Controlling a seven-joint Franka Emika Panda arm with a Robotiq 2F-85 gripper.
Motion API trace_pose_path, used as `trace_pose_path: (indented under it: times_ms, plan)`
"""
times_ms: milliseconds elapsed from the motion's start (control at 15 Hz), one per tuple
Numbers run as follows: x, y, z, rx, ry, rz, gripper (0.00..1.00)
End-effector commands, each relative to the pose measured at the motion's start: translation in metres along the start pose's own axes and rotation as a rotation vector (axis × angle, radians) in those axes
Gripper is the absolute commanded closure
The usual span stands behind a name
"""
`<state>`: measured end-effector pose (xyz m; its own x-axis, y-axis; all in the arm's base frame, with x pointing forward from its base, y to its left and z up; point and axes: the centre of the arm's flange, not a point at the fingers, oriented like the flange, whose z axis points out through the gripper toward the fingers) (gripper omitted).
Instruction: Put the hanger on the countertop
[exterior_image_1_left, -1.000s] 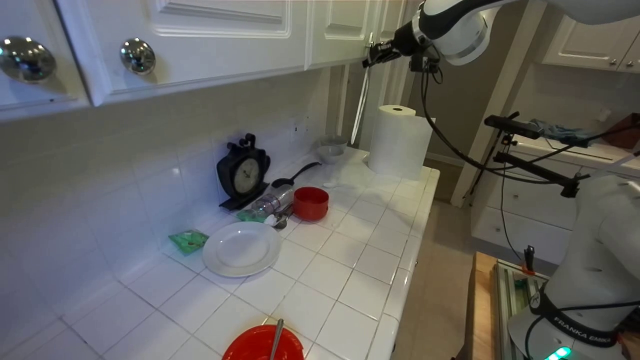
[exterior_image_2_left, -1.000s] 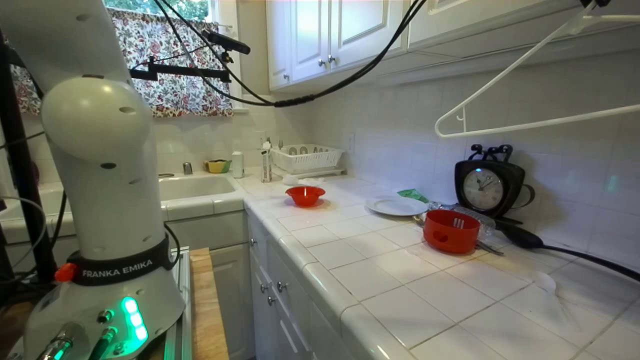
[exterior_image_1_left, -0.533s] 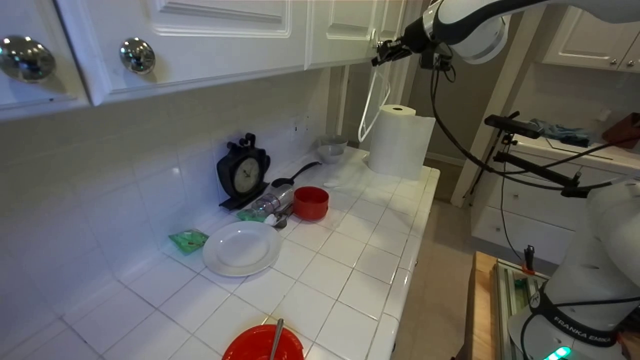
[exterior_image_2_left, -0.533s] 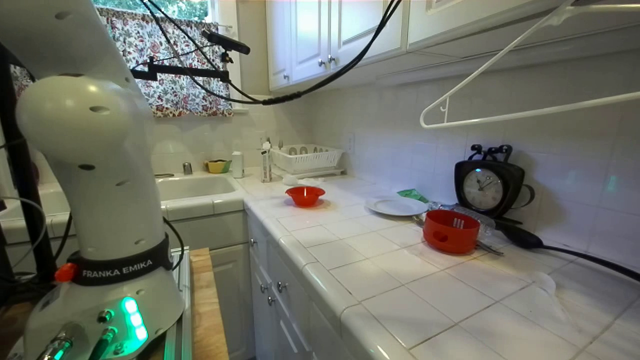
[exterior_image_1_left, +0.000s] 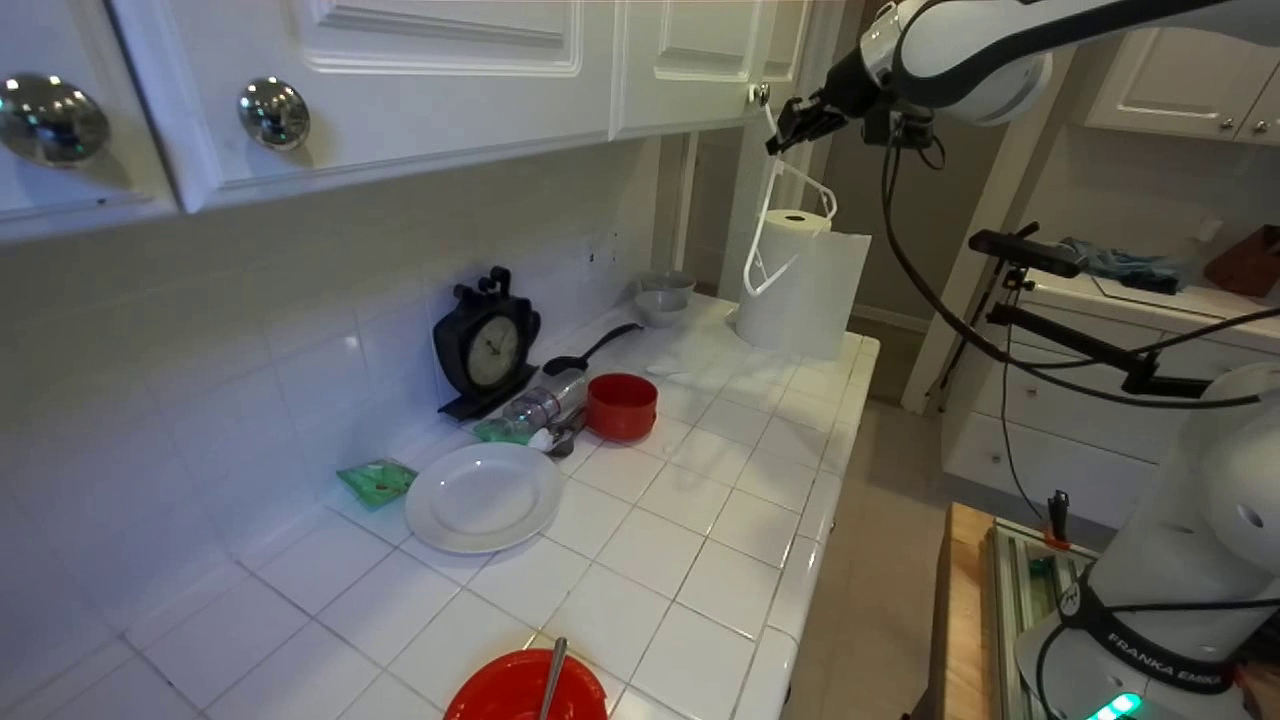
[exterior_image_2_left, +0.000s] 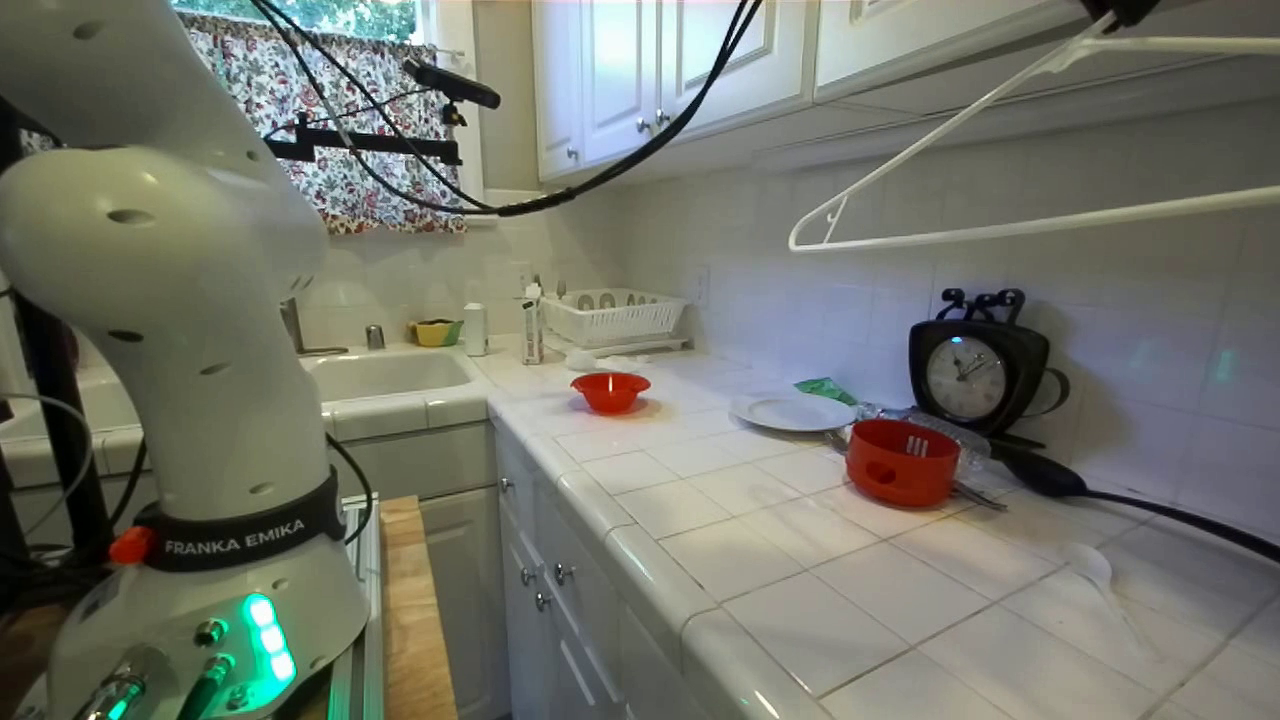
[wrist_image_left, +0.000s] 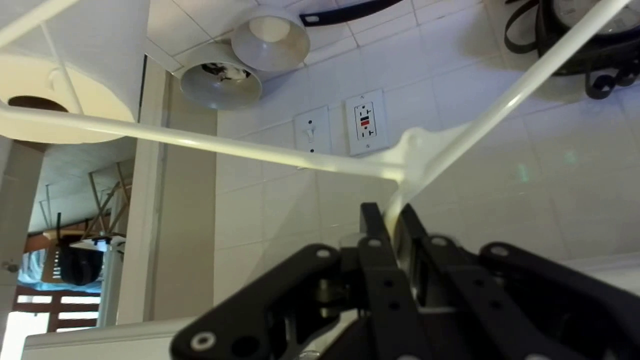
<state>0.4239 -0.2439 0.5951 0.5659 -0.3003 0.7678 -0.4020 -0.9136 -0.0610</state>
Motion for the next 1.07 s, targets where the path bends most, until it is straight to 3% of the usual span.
trace_pose_path:
  times_ms: [0,200,667,867,1000]
  plan:
    - [-0.015,-0.014,-0.019,-0.006,-0.009,0.034,0.94]
    - [-0.016,-0.018,-0.020,-0.020,-0.018,0.043,0.94]
    - [-0.005,-0.024,-0.022,-0.006,0.156,0.117,0.94]
    - [-0.005,-0.029,-0.026,0.000,0.162,0.134,0.94]
    - [-0.006,-0.028,-0.022,-0.065,0.062,0.100,0.94]
